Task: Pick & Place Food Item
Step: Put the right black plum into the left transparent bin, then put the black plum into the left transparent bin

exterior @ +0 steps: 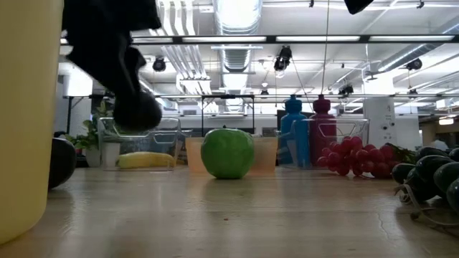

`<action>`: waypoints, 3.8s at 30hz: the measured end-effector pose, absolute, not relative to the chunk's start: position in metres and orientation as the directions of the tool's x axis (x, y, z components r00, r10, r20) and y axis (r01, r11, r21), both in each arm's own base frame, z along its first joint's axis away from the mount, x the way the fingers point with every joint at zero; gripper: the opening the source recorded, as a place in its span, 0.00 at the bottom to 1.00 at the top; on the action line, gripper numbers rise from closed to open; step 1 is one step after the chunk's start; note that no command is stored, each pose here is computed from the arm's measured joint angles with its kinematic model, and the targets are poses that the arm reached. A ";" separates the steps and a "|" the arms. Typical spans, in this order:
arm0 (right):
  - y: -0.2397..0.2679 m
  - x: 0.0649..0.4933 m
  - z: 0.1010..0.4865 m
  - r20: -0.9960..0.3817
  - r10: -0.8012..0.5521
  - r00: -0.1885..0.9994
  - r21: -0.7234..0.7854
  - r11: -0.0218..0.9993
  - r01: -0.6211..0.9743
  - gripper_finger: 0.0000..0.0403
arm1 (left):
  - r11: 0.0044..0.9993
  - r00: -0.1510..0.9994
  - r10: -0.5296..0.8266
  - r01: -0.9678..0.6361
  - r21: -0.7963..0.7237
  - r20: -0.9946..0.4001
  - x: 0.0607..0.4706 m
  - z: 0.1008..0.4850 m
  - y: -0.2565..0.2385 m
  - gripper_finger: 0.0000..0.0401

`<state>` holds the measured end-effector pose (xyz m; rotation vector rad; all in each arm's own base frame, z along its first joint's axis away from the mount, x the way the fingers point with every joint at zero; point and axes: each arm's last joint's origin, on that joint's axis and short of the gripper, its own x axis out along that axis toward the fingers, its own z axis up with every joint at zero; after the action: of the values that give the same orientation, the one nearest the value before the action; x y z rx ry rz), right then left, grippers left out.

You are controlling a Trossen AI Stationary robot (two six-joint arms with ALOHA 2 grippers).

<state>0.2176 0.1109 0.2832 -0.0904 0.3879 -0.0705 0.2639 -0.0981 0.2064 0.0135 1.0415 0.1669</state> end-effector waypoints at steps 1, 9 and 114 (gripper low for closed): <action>0.111 0.218 0.283 -0.374 -0.087 0.923 -0.101 0.993 0.052 0.02 | 0.983 0.513 0.167 -0.150 0.103 -0.842 0.261 0.213 -0.096 0.49; 0.111 0.218 0.283 -0.374 -0.086 0.923 -0.101 0.994 0.052 0.02 | 0.939 0.610 0.317 -0.312 0.148 -0.726 0.237 0.255 -0.074 0.49; 0.111 0.218 0.283 -0.372 -0.085 0.924 -0.100 0.994 0.052 0.02 | 0.996 0.418 -0.048 0.087 -0.013 -0.907 0.222 0.224 -0.127 0.89</action>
<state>0.2178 0.1110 0.2834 -0.0888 0.3853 -0.0703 0.2221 -0.1269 0.2237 0.0378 1.1369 -0.0849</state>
